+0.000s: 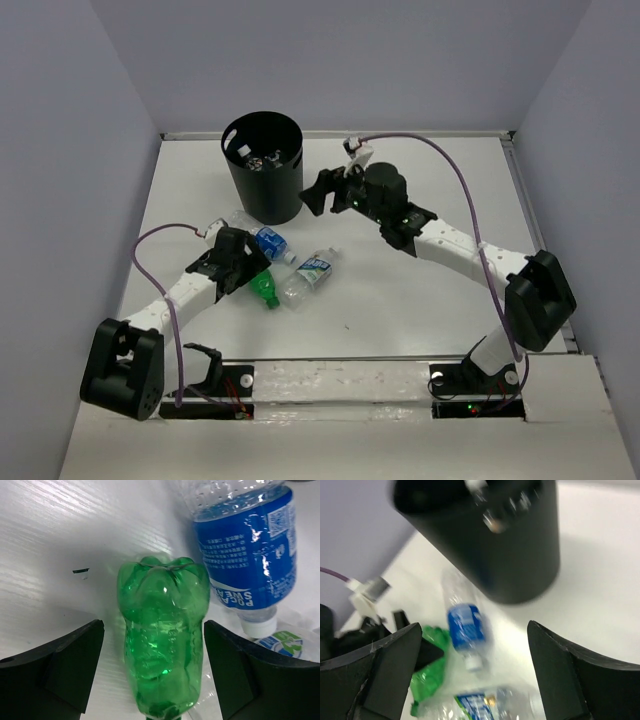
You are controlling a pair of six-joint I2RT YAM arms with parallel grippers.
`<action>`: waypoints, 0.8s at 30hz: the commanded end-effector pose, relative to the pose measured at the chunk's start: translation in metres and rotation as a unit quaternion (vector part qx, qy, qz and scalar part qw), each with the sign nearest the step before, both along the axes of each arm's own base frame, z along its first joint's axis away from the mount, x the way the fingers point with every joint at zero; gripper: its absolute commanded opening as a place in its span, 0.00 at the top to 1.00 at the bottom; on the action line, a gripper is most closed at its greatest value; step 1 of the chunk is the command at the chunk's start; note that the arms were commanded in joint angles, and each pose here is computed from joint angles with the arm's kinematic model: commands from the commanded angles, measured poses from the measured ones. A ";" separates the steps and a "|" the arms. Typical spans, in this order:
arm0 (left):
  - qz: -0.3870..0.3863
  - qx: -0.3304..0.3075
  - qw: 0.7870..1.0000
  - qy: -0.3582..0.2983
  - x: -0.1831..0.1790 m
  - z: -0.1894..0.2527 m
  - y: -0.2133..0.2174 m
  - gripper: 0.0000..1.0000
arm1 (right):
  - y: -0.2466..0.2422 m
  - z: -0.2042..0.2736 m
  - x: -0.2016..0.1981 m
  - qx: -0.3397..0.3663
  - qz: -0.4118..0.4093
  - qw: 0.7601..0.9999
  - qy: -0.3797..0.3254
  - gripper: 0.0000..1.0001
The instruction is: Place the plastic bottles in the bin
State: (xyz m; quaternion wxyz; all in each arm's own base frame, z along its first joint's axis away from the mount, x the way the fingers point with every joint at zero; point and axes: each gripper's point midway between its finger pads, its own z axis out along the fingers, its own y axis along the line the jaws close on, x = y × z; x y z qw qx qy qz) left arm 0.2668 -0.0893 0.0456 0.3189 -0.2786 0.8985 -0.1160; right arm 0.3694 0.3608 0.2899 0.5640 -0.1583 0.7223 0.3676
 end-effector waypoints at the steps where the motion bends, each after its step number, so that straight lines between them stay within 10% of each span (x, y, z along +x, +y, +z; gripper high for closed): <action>1: 0.008 0.012 1.000 -0.024 0.022 0.005 0.001 0.11 | -0.029 -0.073 -0.002 -0.008 -0.091 0.991 0.100 0.07; 16: -0.003 0.035 0.999 -0.036 0.009 0.028 0.011 0.40 | -0.035 -0.168 -0.037 0.009 -0.112 0.955 0.275 0.00; 24: 0.018 0.045 0.972 -0.231 0.023 0.198 0.028 0.40 | -0.036 -0.179 -0.053 0.060 -0.125 0.931 0.338 0.00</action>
